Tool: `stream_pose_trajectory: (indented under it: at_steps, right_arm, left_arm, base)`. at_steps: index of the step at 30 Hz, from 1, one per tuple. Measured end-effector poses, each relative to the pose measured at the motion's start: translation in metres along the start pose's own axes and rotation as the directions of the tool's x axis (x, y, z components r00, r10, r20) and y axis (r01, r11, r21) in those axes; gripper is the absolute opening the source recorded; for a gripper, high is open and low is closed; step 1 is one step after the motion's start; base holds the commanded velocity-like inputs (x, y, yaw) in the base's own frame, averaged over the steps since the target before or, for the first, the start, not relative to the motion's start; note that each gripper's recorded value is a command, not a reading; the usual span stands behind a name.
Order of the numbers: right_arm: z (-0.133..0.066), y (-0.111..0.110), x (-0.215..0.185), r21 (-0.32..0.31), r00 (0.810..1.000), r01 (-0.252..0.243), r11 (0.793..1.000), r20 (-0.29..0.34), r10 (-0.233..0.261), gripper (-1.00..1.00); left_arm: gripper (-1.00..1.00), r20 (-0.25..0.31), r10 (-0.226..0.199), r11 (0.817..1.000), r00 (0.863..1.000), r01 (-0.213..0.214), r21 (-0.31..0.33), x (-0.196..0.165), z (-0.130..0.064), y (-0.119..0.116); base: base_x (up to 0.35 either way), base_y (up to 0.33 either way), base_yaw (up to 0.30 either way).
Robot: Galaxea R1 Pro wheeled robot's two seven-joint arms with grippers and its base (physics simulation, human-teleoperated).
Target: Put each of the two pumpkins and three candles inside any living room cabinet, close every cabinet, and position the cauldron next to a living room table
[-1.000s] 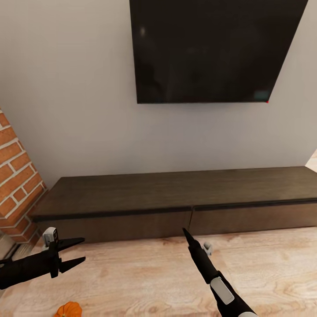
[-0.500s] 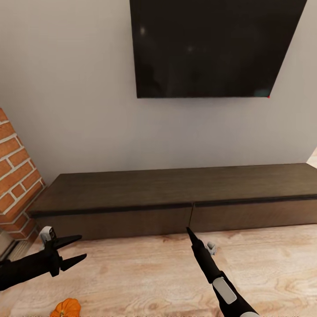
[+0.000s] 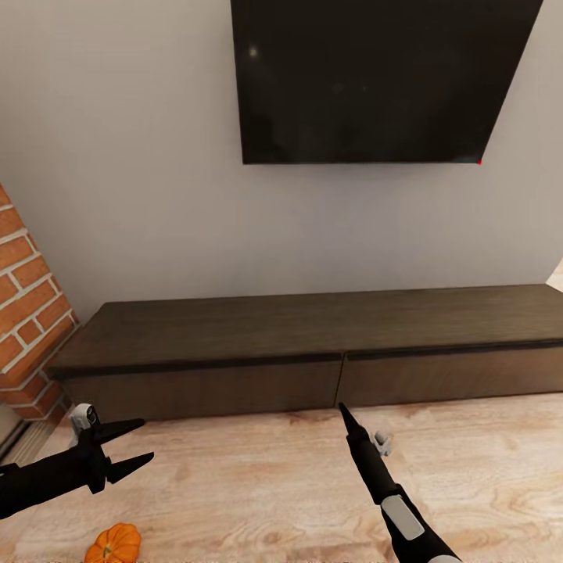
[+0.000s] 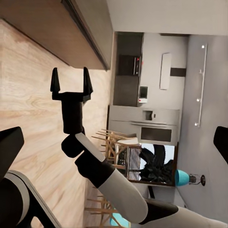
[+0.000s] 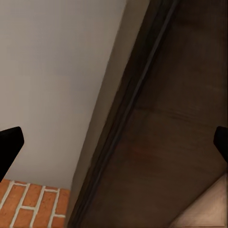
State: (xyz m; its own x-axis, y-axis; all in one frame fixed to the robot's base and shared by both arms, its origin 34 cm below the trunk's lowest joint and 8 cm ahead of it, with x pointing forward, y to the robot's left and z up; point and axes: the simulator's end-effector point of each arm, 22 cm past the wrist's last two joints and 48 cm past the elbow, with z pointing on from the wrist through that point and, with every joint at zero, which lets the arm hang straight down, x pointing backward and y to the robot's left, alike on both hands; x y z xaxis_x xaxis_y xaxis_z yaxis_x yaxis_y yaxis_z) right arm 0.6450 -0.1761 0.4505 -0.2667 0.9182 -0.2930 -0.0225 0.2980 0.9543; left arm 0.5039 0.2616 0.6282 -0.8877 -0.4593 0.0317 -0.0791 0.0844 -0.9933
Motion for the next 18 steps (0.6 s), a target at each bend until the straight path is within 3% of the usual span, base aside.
stream_pose_trajectory:
  at_steps: [9, 18]
  right_arm:
    - [-0.005, -0.022, 0.008, 0.008, 1.0, -0.003, 1.0, -0.001, 0.003, 1.0]
    - [-0.006, -0.023, 0.006, 0.009, 1.0, -0.01, 1.0, 0.007, 0.01, 1.0]
  left_arm:
    - [1.0, 0.0, 0.0, 1.0, 1.0, 0.0, 0.001, 0.004, 0.0, 0.02]
    - [1.0, 0.0, -0.001, 1.0, 1.0, 0.001, 0.001, 0.005, 0.0, 0.021]
  base:
    - [0.0, 0.0, 0.0]
    - [0.0, 0.0, 0.0]
